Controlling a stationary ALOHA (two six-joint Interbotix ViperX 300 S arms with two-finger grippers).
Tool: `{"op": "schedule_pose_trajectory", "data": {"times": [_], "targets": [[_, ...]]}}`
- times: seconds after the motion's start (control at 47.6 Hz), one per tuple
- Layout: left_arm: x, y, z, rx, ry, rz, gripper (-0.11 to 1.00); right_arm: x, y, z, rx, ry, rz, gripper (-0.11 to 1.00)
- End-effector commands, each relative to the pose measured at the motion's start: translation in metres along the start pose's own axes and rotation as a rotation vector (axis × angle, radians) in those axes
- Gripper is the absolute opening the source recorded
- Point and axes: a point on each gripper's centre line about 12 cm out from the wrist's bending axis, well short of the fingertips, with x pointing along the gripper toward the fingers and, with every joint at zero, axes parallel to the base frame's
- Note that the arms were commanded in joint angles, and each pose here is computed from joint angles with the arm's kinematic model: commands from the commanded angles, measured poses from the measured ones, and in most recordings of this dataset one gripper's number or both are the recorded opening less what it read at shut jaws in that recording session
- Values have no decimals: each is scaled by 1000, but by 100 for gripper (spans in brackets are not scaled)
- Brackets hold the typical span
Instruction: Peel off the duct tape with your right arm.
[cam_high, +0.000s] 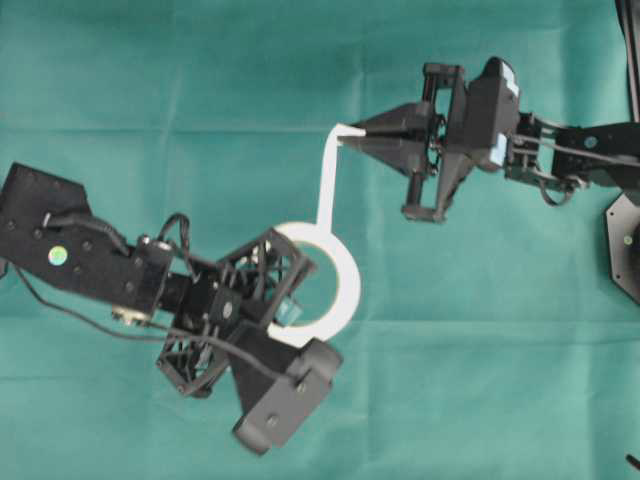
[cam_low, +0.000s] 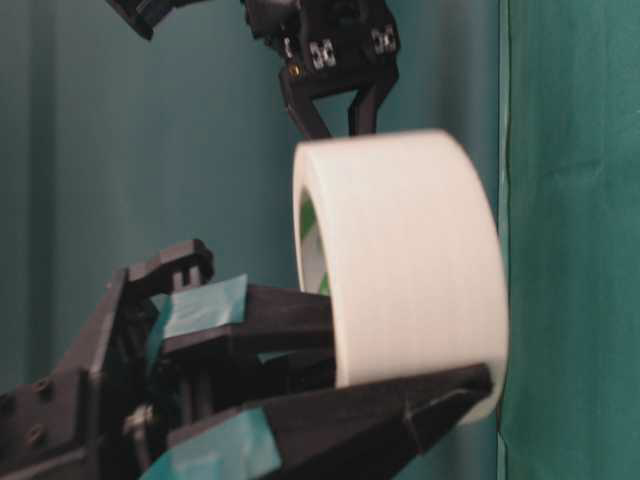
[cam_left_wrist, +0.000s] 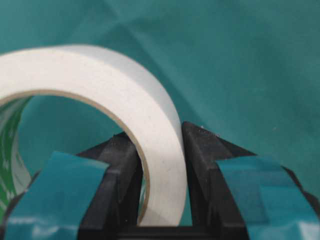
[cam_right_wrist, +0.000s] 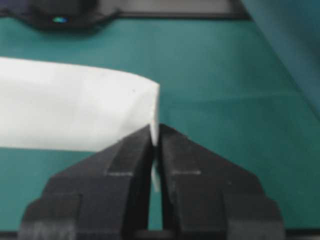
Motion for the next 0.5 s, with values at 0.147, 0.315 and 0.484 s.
{"op": "schedule_pose_trajectory", "data": {"times": [0.147, 0.315, 0.484], "targets": [[-20, -12, 27, 104, -120, 34, 20, 14, -22, 14, 12, -44, -62, -9], [-23, -10, 33, 141, -158, 58, 20, 24, -33, 13, 17, -38, -91, -9], [-27, -9, 40, 185, -196, 82, 20, 34, -49, 5, 23, -18, -129, -9]]}}
